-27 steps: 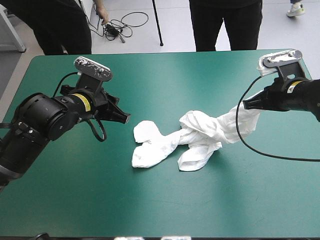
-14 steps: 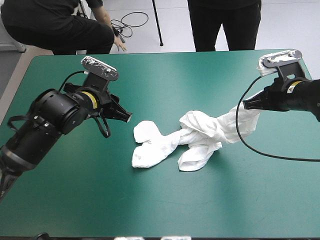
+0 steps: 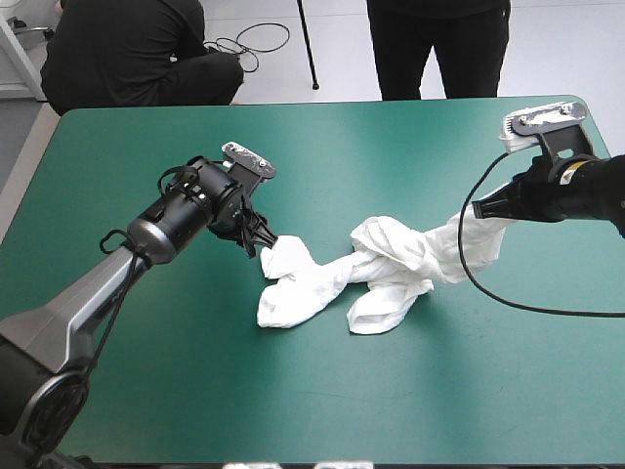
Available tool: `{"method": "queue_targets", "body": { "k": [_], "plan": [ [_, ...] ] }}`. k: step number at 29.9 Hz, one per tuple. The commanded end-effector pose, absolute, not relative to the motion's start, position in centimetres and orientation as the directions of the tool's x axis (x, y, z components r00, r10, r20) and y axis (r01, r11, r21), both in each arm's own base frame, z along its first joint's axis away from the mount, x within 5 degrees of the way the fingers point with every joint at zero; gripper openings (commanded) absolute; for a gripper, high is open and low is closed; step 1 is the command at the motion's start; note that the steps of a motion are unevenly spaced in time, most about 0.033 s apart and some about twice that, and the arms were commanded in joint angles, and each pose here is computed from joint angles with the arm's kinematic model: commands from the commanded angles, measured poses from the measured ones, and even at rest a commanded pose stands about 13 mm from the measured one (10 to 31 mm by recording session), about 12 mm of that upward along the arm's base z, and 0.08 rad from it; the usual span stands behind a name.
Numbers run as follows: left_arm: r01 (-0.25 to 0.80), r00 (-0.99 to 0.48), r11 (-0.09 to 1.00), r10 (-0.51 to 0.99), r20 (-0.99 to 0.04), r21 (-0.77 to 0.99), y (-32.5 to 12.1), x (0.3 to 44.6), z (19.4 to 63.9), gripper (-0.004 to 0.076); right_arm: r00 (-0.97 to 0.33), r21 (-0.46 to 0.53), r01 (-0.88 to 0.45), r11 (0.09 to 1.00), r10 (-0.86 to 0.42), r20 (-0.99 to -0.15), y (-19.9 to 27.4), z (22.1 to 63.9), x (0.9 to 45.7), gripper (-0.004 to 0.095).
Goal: Fold the cloth
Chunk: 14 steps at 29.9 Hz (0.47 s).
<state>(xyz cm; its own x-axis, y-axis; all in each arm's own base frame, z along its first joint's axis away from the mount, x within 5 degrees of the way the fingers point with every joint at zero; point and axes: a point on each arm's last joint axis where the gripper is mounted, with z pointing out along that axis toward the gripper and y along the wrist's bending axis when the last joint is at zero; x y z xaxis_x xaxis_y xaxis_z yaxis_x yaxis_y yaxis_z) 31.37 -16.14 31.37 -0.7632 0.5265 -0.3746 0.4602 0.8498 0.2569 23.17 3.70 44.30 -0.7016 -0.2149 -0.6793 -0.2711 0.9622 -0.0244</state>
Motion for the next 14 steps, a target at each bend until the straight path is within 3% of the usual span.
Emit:
{"method": "queue_targets", "body": {
  "k": [1, 14],
  "plan": [
    [0.441, -0.754, 0.869, 0.494, -0.433, 0.224, -15.4, 32.7, 32.0, 0.0474, -0.623, -0.042, -0.269, 0.962, -0.207, -0.754, 3.5, 46.2, 22.4, -0.0017],
    [0.512, -0.768, 0.854, 0.502, -0.397, 0.091, -17.7, 35.3, 27.4, 0.0474, -0.624, -0.032, -0.275, 0.961, -0.204, -0.754, 3.6, 46.2, 22.4, -0.0017]
  ]
}}
